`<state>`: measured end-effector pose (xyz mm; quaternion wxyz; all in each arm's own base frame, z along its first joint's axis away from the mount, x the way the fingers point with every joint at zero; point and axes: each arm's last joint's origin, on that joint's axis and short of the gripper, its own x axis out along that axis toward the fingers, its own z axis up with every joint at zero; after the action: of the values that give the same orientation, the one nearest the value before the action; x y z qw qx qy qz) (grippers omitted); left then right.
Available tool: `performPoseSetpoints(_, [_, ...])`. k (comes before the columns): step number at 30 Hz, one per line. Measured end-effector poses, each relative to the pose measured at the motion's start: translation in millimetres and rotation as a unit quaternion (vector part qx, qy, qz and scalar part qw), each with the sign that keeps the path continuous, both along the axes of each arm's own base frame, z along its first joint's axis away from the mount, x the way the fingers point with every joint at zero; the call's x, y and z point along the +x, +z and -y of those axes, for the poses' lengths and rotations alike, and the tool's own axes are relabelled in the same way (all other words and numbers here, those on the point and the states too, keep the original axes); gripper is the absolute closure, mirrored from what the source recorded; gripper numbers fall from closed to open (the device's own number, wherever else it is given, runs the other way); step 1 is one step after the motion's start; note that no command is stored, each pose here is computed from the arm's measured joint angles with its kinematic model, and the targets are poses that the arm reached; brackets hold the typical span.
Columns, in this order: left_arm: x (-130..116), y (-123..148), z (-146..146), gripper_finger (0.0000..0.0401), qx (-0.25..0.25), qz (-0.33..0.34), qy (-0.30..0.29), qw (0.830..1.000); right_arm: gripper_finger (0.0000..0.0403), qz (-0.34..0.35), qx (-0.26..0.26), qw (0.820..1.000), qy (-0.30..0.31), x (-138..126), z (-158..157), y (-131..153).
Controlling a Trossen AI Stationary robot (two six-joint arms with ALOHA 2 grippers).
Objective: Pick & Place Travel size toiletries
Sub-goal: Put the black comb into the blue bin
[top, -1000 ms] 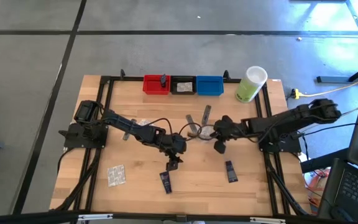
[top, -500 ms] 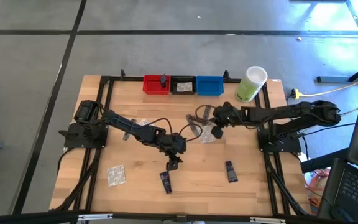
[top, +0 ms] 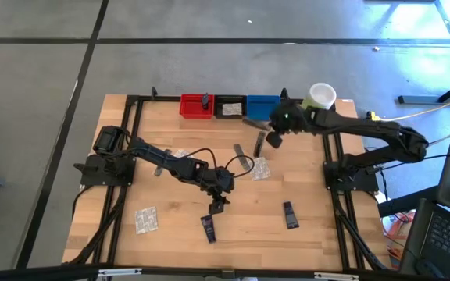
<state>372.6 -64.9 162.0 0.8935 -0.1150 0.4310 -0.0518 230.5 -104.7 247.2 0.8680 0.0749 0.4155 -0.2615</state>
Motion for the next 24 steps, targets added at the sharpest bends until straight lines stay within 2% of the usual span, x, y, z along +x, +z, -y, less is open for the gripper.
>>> performPoseSetpoints(4, [0.0,0.0,0.0,0.0196,0.000,0.000,0.000,1.000,0.0403,-0.007,0.001,1.000,-0.020,-8.0,17.9,13.9])
performPoseSetpoints(9, [0.0,0.0,-0.1,0.0196,0.000,0.000,0.000,1.000,0.0403,-0.020,0.008,0.999,-0.030,-19.8,35.2,13.4])
performPoseSetpoints(17, [0.0,0.0,0.0,0.0196,0.000,0.000,0.000,1.000,0.0403,-0.059,0.015,0.998,-0.030,-24.7,68.5,-7.5])
performPoseSetpoints(24, [0.0,0.0,-0.1,0.0196,0.000,0.000,0.000,1.000,0.0403,-0.056,0.022,0.998,-0.024,-26.7,95.4,-20.5])
